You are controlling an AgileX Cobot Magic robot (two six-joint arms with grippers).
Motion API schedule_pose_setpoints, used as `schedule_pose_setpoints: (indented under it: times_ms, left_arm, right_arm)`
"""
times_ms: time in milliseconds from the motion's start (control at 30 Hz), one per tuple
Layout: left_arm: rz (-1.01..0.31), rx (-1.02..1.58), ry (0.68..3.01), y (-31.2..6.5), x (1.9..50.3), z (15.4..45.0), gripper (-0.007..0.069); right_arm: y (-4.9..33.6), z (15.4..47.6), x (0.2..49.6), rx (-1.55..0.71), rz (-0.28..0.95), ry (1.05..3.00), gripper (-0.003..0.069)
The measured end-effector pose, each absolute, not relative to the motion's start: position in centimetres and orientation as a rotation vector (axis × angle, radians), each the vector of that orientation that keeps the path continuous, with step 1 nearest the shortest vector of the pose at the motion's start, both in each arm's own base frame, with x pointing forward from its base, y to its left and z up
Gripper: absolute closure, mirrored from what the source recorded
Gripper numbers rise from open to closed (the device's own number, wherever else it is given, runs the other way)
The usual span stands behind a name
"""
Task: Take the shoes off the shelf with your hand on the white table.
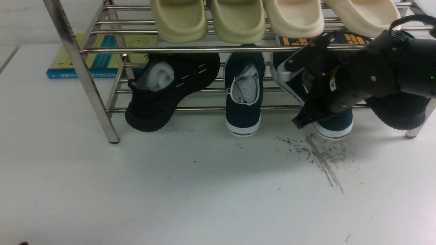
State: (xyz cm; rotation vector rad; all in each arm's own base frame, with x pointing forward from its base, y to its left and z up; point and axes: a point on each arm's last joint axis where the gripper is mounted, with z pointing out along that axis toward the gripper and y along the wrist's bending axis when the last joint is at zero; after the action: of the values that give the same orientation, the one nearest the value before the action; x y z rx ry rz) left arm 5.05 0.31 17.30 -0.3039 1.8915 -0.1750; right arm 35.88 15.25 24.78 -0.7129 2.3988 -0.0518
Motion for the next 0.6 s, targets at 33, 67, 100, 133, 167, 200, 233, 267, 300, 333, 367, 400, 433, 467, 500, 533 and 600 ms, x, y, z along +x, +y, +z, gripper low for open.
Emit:
schedule_pose_setpoints:
  times_ms: [33,67,100,133,167,200,233,267,300,333,367,400,433,467,500,533,600]
  left_arm:
    - [-0.175,-0.304,1.891,0.3,5.1,17.3,0.0384]
    - [-0.175,-0.304,1.891,0.3,5.1,17.3,0.0384]
    - [-0.175,-0.304,1.891,0.3,5.1,17.3,0.0384]
    - [-0.175,-0.304,1.891,0.3,5.1,17.3,0.0384]
    - [-0.175,-0.304,1.891,0.3,5.1,17.3,0.0384]
    - [-0.175,-0.304,1.891,0.3,5.1,17.3,0.0384]
    - [-0.175,-0.304,1.891,0.3,5.1,17.3,0.0384]
    - [-0.175,-0.304,1.891,0.3,5.1,17.3,0.0384]
    - [-0.175,-0.304,1.891,0.3,5.1,17.3,0.0384]
    - [-0.175,-0.304,1.891,0.3,5.1,17.3,0.0384]
    - [-0.175,-0.304,1.891,0.3,5.1,17.3,0.0384]
    - [-0.175,-0.304,1.891,0.3,5.1,17.3,0.0384]
    - [-0.175,-0.304,1.891,0.3,5.1,17.3,0.0384]
    - [-0.175,-0.304,1.891,0.3,5.1,17.3,0.0384]
    - [-0.175,-0.304,1.891,0.3,5.1,17.3,0.0384]
    - [-0.175,-0.304,1.891,0.3,5.1,17.3,0.0384]
    - [-0.175,-0.304,1.891,0.3,5.1,17.3,0.0384]
  right_arm:
    - [15.1,25.0,35.7,-0.711,-0.054,2.407,0.0638]
    - [15.0,25.2,35.5,-0.708,-0.056,2.418,0.0638]
    - [14.9,25.4,35.3,-0.706,-0.058,2.426,0.0638]
    - [14.8,25.8,35.0,-0.702,-0.060,2.436,0.0638]
    - [14.7,26.0,34.8,-0.698,-0.058,2.442,0.0638]
    - [14.6,26.4,34.5,-0.689,-0.053,2.453,0.0638]
    - [14.6,26.5,34.4,-0.689,-0.053,2.453,0.0638]
    - [14.4,27.0,34.1,-0.677,-0.044,2.460,0.0638]
    - [14.3,27.4,33.8,-0.669,-0.036,2.463,0.0638]
    - [14.3,27.6,33.7,-0.666,-0.032,2.465,0.0638]
    - [14.1,28.3,33.2,-0.651,-0.017,2.469,0.0638]
    - [14.1,28.4,33.1,-0.649,-0.014,2.469,0.0638]
    - [13.9,29.1,32.5,-0.640,-0.007,2.482,0.0638]
    - [13.7,29.5,32.1,-0.633,-0.001,2.495,0.0638]
    - [13.7,29.6,32.0,-0.632,0.001,2.492,0.0638]
    - [13.5,30.2,31.2,-0.620,0.016,2.525,0.0638]
    - [13.3,30.7,30.5,-0.611,0.032,2.548,0.0638]
